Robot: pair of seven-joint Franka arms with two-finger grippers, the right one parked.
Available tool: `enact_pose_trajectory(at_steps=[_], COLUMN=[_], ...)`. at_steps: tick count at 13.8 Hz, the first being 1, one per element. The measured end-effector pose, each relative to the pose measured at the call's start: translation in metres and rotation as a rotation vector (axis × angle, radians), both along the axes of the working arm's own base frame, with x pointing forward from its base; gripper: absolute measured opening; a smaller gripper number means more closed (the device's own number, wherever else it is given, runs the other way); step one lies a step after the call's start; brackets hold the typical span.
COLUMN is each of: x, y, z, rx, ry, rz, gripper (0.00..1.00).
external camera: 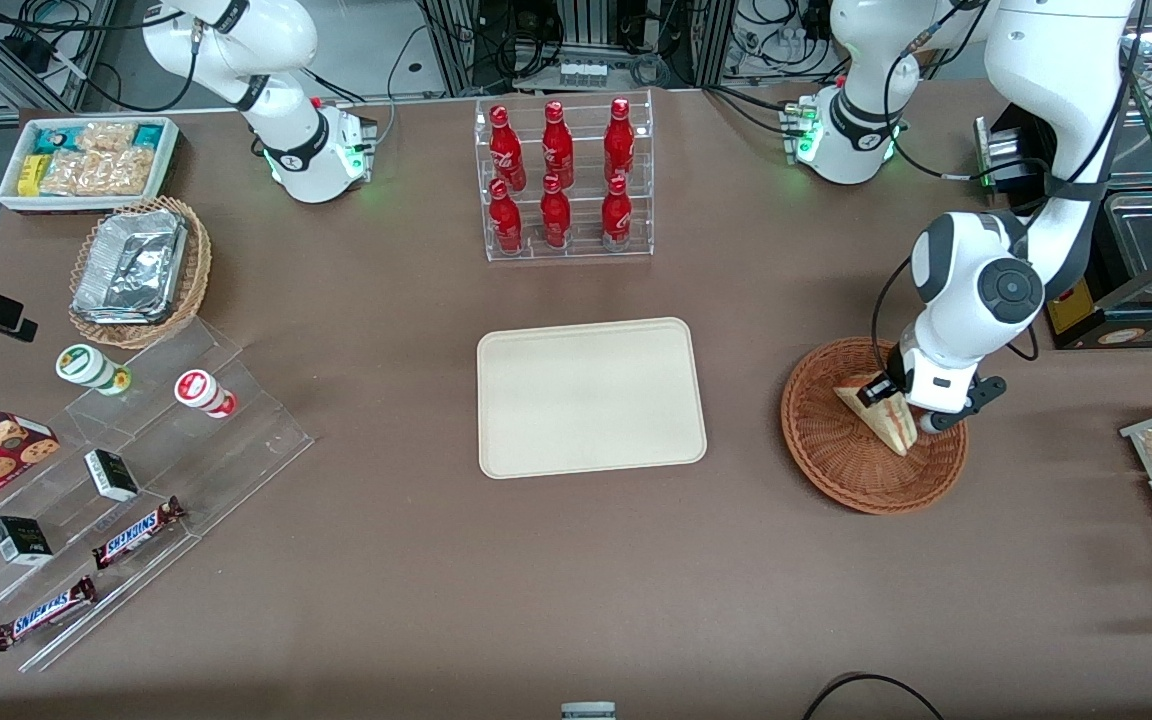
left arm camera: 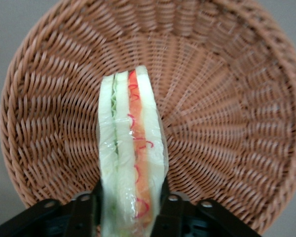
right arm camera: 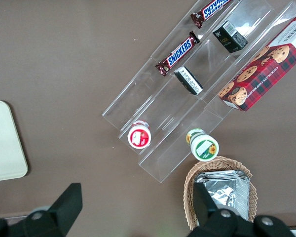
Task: Place sandwich from basket to tray
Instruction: 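Close the left gripper on the wrapped triangular sandwich, then lift the sandwich and carry it over the cream tray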
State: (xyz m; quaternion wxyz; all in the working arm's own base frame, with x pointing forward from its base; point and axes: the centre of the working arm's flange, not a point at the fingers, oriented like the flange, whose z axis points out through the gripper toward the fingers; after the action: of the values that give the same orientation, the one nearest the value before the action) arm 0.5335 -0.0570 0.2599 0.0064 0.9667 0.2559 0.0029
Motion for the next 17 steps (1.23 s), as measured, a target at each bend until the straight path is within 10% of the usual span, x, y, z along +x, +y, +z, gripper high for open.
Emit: enact_pose_trajectory(at_steps=[4, 8, 17], x=[0.028, 0.014, -0.035], y=[-0.026, -0.159, -0.366], z=[0.108, 0.23, 0.122], rx=[0.027, 0.046, 0.019], ry=[0.071, 0.058, 0.046], rz=[-0.049, -0.226, -0.398], gripper=[0.26, 0.15, 0.15])
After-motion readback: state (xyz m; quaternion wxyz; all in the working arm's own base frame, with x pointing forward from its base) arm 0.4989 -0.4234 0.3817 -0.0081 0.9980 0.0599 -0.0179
